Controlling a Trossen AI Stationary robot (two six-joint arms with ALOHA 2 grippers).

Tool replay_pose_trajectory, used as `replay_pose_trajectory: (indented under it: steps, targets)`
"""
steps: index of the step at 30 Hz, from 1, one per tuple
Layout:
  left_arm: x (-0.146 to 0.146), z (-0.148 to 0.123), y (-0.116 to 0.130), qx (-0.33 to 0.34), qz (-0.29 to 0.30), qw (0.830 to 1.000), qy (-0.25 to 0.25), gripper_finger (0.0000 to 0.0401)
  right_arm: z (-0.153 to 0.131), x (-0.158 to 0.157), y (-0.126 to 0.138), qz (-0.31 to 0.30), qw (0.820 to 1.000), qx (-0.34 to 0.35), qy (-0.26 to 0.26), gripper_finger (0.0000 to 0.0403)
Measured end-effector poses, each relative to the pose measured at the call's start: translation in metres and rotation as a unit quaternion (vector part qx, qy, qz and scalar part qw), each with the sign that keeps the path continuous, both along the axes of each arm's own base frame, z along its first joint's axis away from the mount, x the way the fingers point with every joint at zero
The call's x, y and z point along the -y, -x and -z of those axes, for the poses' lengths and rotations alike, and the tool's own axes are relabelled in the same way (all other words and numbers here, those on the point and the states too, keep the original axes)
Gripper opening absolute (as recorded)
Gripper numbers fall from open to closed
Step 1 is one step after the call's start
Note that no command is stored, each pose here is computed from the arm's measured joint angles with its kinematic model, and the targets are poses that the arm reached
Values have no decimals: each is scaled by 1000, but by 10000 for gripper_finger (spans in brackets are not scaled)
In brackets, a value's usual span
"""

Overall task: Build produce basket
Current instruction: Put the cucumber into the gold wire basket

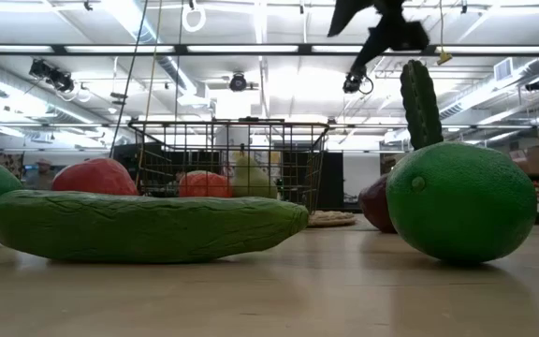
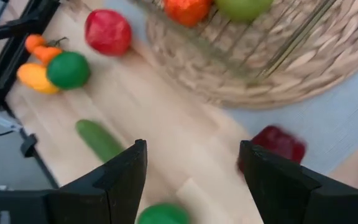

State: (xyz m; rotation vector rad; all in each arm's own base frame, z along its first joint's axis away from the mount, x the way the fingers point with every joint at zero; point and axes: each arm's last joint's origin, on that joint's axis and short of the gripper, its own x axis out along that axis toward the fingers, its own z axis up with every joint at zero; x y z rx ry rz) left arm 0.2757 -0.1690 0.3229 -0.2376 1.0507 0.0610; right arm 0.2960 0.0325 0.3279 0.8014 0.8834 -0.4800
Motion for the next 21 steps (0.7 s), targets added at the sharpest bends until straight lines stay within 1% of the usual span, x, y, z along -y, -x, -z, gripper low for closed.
replay_pose_trajectory:
  steps: [2, 4, 8, 11, 14, 17, 21]
  targets:
    - [9, 10, -12, 2, 22, 1000, 13, 208, 0, -15, 2, 1, 1000, 2, -7, 261]
    - [15, 21, -22, -3, 32, 999, 23, 225, 0, -29, 5, 0, 1000, 4, -6, 261]
    - [15, 41, -36, -30, 9, 999, 28, 256, 1, -49, 12, -21, 1000, -4, 13, 261]
    - [14, 55, -45, -48, -11, 998, 25, 272, 2, -54, 19, -52, 998, -24, 32, 261]
    - [16, 73, -57, -64, -28, 997, 35, 280, -3, -59, 27, -94, 994, -25, 44, 261]
    - [21, 91, -70, -73, -31, 995, 66, 281, -13, -61, 38, -128, 990, -7, 51, 261]
    - [28, 115, -81, -81, -31, 994, 66, 281, -27, -59, 54, -145, 986, 21, 75, 261]
